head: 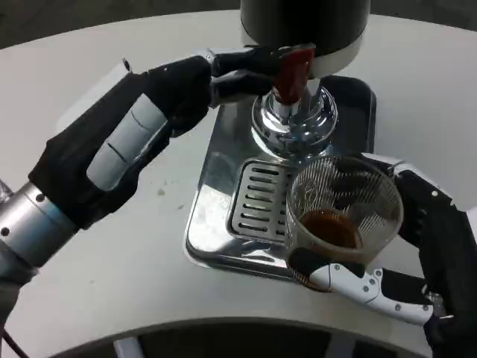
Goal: Grasp the cup under the faucet to collect the drink, then remove the cup.
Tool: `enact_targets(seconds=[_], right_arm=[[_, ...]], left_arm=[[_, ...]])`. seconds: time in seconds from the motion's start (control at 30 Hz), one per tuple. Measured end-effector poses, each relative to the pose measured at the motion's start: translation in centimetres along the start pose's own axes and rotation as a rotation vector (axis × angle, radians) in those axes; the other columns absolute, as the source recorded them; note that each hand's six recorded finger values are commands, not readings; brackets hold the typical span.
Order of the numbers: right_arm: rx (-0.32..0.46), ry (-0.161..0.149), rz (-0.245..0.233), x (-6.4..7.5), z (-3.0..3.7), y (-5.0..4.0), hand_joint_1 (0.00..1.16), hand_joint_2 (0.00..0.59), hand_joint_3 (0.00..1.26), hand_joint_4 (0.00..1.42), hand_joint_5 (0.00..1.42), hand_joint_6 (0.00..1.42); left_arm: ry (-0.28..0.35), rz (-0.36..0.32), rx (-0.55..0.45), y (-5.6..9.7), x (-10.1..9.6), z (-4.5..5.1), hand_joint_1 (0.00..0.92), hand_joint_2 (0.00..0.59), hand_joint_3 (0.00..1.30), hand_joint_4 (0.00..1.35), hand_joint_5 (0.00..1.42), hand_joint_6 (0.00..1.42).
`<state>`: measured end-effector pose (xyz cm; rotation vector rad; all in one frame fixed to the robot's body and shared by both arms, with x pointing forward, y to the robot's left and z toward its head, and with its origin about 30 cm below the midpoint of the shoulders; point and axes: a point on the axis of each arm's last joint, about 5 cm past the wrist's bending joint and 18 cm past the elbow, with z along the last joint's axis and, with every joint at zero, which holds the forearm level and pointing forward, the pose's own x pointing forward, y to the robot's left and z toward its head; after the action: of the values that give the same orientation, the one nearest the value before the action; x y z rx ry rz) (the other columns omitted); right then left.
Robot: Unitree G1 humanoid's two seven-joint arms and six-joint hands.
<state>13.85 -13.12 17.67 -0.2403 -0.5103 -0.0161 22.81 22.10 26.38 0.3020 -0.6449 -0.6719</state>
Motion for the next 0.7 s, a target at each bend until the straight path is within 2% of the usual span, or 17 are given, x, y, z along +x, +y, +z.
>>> enact_targets(seconds=[0.2,0.37,0.6,0.7], right_arm=[[0.008,0.002,0.026,-0.5,0.84,-0.57,0.97,0.140,0.75,0.81,0.99,0.97],[0.011,-0.015,0.056,-0.7,1.69,-1.23,0.97,0.140,0.75,0.81,0.99,0.95],[0.027,0.008,0.086,-1.1,2.14,-1.76,0.97,0.145,0.75,0.81,0.99,0.95],[0.029,0.001,0.099,-1.3,2.60,-1.98,0.97,0.147,0.75,0.81,0.99,0.95]], left_arm=[[0.015,-0.021,0.048,0.1,-1.7,1.03,0.000,0.104,0.35,0.13,0.21,0.12],[0.021,-0.038,0.086,0.1,-3.6,2.09,0.000,0.099,0.35,0.13,0.21,0.12],[0.063,-0.090,0.138,-0.2,-5.6,3.07,0.000,0.096,0.35,0.13,0.21,0.12],[0.058,-0.127,0.148,-0.3,-6.2,3.52,0.000,0.095,0.33,0.11,0.20,0.12]])
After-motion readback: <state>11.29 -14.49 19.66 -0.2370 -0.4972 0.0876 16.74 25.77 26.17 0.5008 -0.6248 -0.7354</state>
